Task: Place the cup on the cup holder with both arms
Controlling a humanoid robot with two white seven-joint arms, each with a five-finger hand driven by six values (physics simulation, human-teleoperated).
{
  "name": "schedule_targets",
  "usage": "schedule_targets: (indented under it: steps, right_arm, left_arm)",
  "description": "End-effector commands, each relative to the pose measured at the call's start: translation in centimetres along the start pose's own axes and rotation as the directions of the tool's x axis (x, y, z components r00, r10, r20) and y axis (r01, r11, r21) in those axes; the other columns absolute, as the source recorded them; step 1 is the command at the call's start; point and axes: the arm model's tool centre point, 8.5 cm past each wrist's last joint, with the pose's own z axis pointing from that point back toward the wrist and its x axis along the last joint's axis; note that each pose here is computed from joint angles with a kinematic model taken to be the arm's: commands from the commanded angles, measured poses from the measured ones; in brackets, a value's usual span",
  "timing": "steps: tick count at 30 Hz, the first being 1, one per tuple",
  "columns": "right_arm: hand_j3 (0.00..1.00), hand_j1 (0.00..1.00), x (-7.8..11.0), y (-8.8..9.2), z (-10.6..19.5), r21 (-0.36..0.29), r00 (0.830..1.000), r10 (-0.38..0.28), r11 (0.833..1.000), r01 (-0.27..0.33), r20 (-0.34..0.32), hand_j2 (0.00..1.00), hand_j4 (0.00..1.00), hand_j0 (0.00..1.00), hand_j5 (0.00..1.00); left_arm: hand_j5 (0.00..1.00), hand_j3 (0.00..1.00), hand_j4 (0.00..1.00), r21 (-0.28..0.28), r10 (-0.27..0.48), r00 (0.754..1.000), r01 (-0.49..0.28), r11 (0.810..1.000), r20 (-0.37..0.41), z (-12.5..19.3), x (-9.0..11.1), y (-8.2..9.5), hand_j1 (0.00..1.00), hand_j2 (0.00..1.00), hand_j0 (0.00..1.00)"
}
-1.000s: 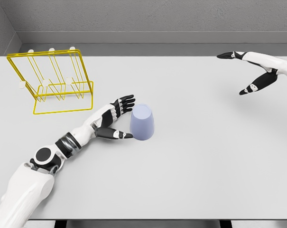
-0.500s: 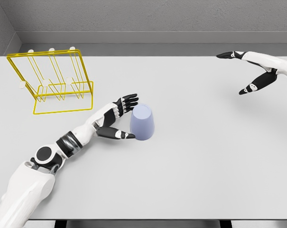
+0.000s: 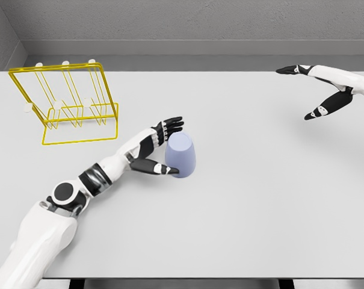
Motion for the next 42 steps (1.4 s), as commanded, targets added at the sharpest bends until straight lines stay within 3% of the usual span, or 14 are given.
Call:
schedule_targets:
  steps: [1, 37, 40, 42]
  right_arm:
    - [1.00, 1.00, 0.1, 0.0, -0.1, -0.005, 1.000, -0.007, 1.000, 0.007, 0.004, 1.00, 1.00, 1.00, 1.00]
    - [1.00, 1.00, -0.8, -0.2, 0.7, -0.012, 0.999, -0.014, 1.000, 0.014, -0.028, 1.00, 1.00, 1.00, 1.00]
    - [1.00, 1.00, -0.6, -0.1, 0.2, -0.008, 1.000, -0.015, 1.000, 0.015, -0.020, 1.00, 1.00, 1.00, 1.00]
    - [1.00, 1.00, -0.8, -0.2, 0.5, -0.009, 1.000, -0.014, 1.000, 0.014, -0.027, 1.00, 1.00, 1.00, 1.00]
  left_arm:
    - [1.00, 1.00, 1.00, 0.000, 0.005, 1.000, -0.005, 1.000, 0.002, -0.1, 0.0, -0.1, 1.00, 1.00, 1.00]
    - [1.00, 1.00, 1.00, -0.022, -0.017, 1.000, 0.017, 1.000, 0.006, -1.4, -0.1, -1.5, 1.00, 1.00, 1.00]
    - [0.68, 0.68, 0.68, -0.019, -0.016, 1.000, 0.017, 1.000, 0.009, -1.4, -0.1, -1.4, 0.68, 0.68, 0.68]
    - [0.57, 0.57, 0.57, -0.020, -0.014, 1.000, 0.014, 1.000, 0.009, -1.4, -0.1, -1.5, 0.57, 0.57, 0.57]
